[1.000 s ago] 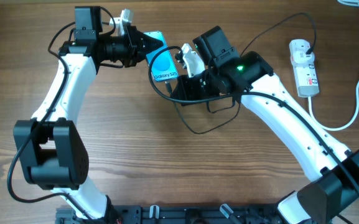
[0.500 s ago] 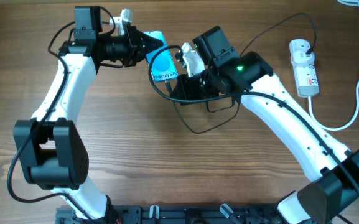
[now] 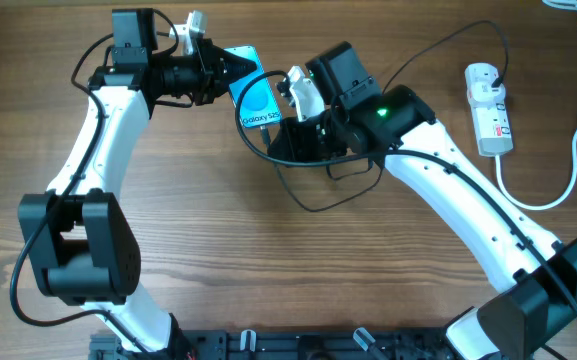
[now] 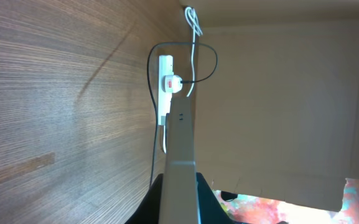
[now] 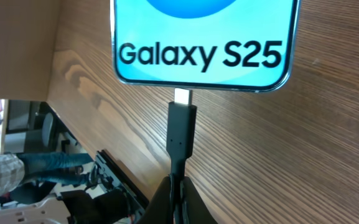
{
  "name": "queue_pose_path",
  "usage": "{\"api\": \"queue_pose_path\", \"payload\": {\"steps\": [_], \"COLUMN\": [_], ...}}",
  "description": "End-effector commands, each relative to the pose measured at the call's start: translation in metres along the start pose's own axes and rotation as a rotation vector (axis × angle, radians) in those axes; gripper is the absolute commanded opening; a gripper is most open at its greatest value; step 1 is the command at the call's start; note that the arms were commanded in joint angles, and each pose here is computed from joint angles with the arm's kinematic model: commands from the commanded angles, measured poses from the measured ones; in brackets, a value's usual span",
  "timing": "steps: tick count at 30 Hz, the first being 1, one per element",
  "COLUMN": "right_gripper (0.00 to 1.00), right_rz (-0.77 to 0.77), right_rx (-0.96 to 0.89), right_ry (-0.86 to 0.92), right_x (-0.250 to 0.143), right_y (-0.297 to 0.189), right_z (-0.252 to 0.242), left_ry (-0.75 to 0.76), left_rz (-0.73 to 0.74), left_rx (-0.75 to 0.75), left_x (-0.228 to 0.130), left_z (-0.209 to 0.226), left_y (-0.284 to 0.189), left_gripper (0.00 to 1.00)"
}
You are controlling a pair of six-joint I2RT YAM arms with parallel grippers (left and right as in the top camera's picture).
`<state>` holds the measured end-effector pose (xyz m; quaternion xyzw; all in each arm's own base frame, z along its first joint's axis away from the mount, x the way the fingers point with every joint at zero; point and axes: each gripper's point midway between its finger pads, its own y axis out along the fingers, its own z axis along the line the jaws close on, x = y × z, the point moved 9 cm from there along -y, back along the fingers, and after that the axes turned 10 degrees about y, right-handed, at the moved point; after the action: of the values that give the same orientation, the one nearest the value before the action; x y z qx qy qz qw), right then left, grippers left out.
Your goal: Plug charger to phone and switch on socket
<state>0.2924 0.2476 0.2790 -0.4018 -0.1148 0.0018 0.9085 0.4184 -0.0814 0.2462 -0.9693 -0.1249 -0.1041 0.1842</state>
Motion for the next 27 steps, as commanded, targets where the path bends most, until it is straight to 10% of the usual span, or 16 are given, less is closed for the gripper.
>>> {"api": "queue_pose_path", "payload": {"steps": [1, 6, 10, 19, 27], "right_gripper": [0.04, 0.05, 0.57, 0.32, 0.4], "right_rz": [-0.103, -0.121, -0.106, 0.052, 0.205], "right_rx": [-0.045, -0.04, -0.047, -0.264, -0.57], "right_ry": [-0.011, -0.02, -0.028, -0.324, -0.578], "right_x": [0.015, 0.018, 0.016, -0.018, -0.04], "right_y": [-0.003, -0.004, -0.003, 0.023, 0.134], "right_z": [-0.002, 0.0, -0.002, -0.021, -0.058], "left_ry": [0.066, 0.051, 0.051, -0.174, -0.343], "left_rz": [0.083, 0.088, 0.083, -0.098, -0.232], "left_rx": [-0.132, -0.129, -0.12, 0.012, 0.055], "left_x": [-0.011, -0.012, -0.012, 0.012, 0.016], "left_z": [-0.025, -0.024, -0.023, 0.009, 0.043], "left_y": [0.002, 0.002, 0.002, -0.048, -0.115], "left_gripper": [0.04, 0.04, 0.04, 0.04, 0.04]}}
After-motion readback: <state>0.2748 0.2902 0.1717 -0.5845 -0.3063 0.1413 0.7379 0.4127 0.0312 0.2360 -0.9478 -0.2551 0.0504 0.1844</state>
